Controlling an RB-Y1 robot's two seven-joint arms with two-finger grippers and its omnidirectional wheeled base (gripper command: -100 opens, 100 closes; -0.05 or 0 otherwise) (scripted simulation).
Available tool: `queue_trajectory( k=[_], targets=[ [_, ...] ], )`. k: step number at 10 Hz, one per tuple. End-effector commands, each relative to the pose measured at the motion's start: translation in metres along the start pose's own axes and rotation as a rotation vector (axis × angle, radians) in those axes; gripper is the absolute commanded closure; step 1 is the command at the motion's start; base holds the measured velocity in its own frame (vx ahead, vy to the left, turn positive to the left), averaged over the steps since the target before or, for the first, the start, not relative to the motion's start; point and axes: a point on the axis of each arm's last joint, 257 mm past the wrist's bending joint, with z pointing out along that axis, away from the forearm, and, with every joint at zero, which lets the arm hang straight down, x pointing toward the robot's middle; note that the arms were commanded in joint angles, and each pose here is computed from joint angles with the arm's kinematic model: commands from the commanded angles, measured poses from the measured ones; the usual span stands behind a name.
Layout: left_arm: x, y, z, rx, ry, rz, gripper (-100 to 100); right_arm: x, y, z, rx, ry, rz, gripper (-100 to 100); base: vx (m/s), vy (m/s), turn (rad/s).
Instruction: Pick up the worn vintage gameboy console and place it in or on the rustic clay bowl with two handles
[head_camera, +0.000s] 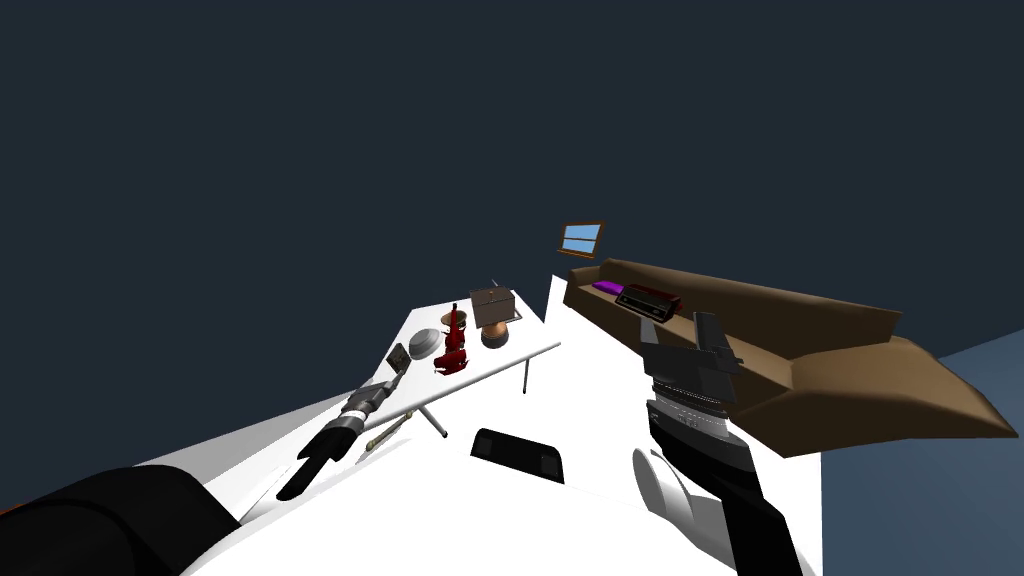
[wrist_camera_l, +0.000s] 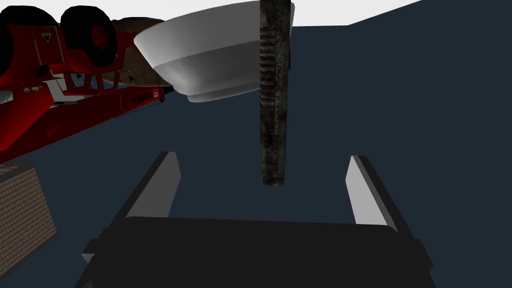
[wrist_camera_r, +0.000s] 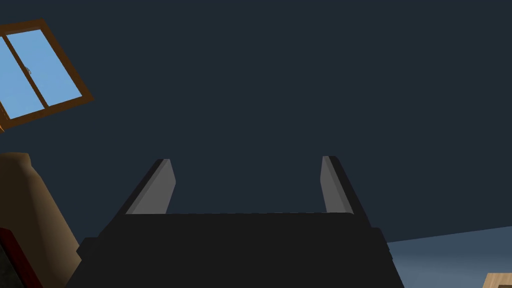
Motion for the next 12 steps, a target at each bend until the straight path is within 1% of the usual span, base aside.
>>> queue_trajectory(
  k=[1, 2, 3, 4, 8, 9, 10, 12],
  targets=[
    [0.000, 0.000, 0.000, 0.000, 0.000, 0.000, -100, 0.000, 0.000, 0.000, 0.000, 0.000, 0.000, 0, -0.002, 0.005, -0.026],
    [0.000, 0.001, 0.001, -0.002, 0.001, 0.000, 0, 0.000, 0.000, 0.000, 0.000, 0.000, 0.000, 0, 0.000, 0.000, 0.000],
    [0.000, 0.001, 0.001, -0.002, 0.001, 0.000, -100, 0.000, 0.000, 0.000, 0.000, 0.000, 0.000, 0, 0.000, 0.000, 0.000],
    [0.000, 0.001, 0.001, -0.002, 0.001, 0.000, 100, 0.000, 0.000, 0.000, 0.000, 0.000, 0.000, 0, 0.000, 0.000, 0.000],
    [0.000, 0.001, 0.001, -0.002, 0.001, 0.000, 100, 0.000, 0.000, 0.000, 0.000, 0.000, 0.000, 0, 0.000, 0.000, 0.000],
    [0.000, 0.001, 0.001, -0.002, 0.001, 0.000, 0, 0.000, 0.000, 0.000, 0.000, 0.000, 0.000, 0, 0.000, 0.000, 0.000],
    [-0.002, 0.010, 0.008, -0.027, 0.008, -0.005, -100, 0.000, 0.000, 0.000, 0.000, 0.000, 0.000, 0, -0.016, 0.010, -0.152],
    [-0.004, 0.019, 0.015, -0.051, 0.015, -0.010, -100, 0.000, 0.000, 0.000, 0.000, 0.000, 0.000, 0, -0.022, 0.024, -0.153]
  ],
)
